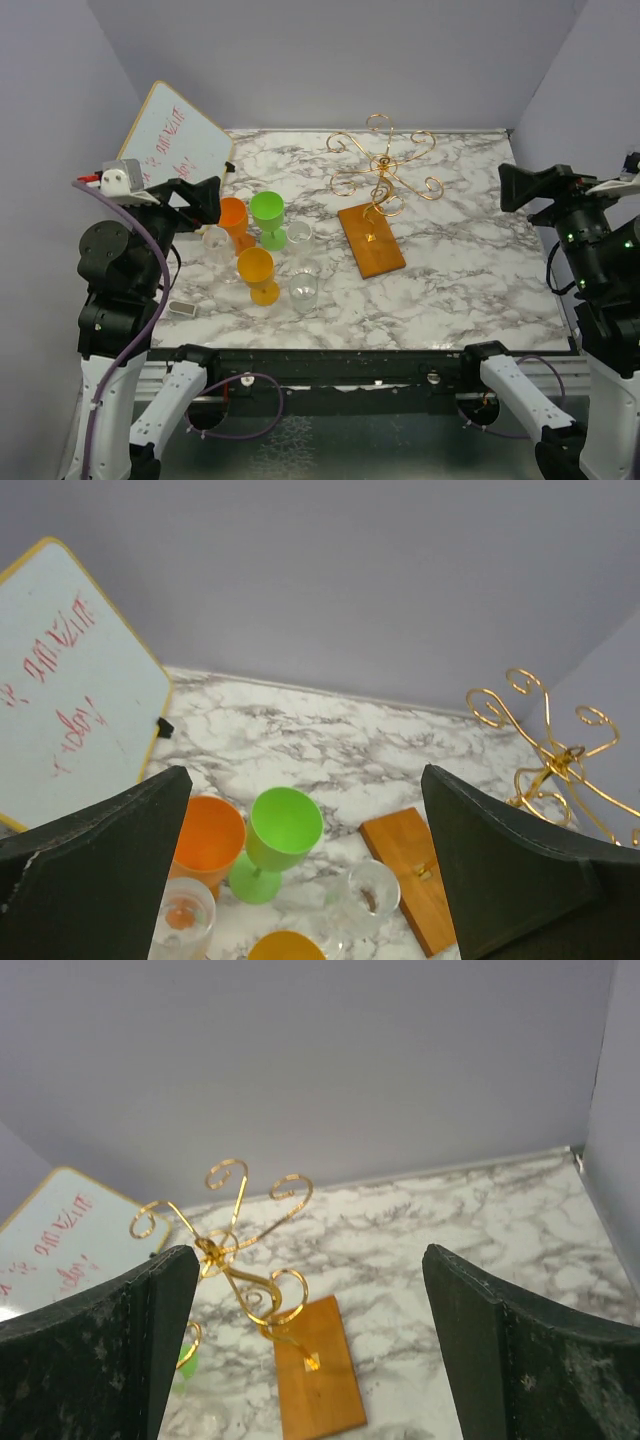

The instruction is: Place the wine glass upside down on the wine glass rack

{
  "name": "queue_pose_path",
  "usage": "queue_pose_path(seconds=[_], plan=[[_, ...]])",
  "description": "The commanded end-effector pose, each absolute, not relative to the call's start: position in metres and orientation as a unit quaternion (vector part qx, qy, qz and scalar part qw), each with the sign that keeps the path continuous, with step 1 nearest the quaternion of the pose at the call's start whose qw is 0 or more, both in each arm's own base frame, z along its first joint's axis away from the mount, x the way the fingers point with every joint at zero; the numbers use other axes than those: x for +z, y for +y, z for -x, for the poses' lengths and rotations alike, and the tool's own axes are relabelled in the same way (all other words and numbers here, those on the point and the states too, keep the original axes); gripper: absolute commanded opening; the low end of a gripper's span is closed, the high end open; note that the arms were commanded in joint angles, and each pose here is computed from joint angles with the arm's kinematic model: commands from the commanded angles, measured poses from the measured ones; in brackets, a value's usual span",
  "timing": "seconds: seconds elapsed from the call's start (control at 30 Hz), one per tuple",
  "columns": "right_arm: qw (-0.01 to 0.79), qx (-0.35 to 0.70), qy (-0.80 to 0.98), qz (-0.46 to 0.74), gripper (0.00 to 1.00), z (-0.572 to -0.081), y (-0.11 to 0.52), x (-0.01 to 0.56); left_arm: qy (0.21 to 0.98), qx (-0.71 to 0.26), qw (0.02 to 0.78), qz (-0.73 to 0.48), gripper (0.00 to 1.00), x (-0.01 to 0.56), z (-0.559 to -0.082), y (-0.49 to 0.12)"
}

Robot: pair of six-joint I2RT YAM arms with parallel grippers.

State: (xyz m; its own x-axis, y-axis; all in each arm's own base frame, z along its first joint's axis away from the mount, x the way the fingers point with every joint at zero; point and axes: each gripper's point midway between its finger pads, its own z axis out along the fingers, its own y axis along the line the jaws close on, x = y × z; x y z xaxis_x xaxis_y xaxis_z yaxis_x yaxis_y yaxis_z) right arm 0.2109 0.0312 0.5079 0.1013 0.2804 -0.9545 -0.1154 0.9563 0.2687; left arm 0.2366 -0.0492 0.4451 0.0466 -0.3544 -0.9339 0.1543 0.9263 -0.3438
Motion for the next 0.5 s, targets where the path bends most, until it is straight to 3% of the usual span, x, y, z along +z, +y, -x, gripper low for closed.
queue_pose_path(seconds=[0.0, 0.2, 0.33, 0.47], plan=[[0.682, 0.124, 0.713, -0.107, 1.0, -0.211, 0.024, 0.453, 0.674, -0.24, 0.698, 0.012, 0.99, 0.425, -0.232, -0.082], [0.594, 0.12, 0.782, -0.144, 0.96, -0.204, 0.025, 0.371, 0.698, -0.323, 0.634, -0.08, 0.99, 0.393, -0.229, -0.128], [0.538, 0.144, 0.809, -0.187, 0.93, -0.191, 0.031, 0.319, 0.721, -0.358, 0.588, -0.076, 0.99, 0.379, -0.238, -0.142], [0.494, 0.166, 0.831, -0.195, 0.91, -0.186, 0.042, 0.279, 0.755, -0.412, 0.501, -0.098, 0.99, 0.347, -0.243, -0.167]])
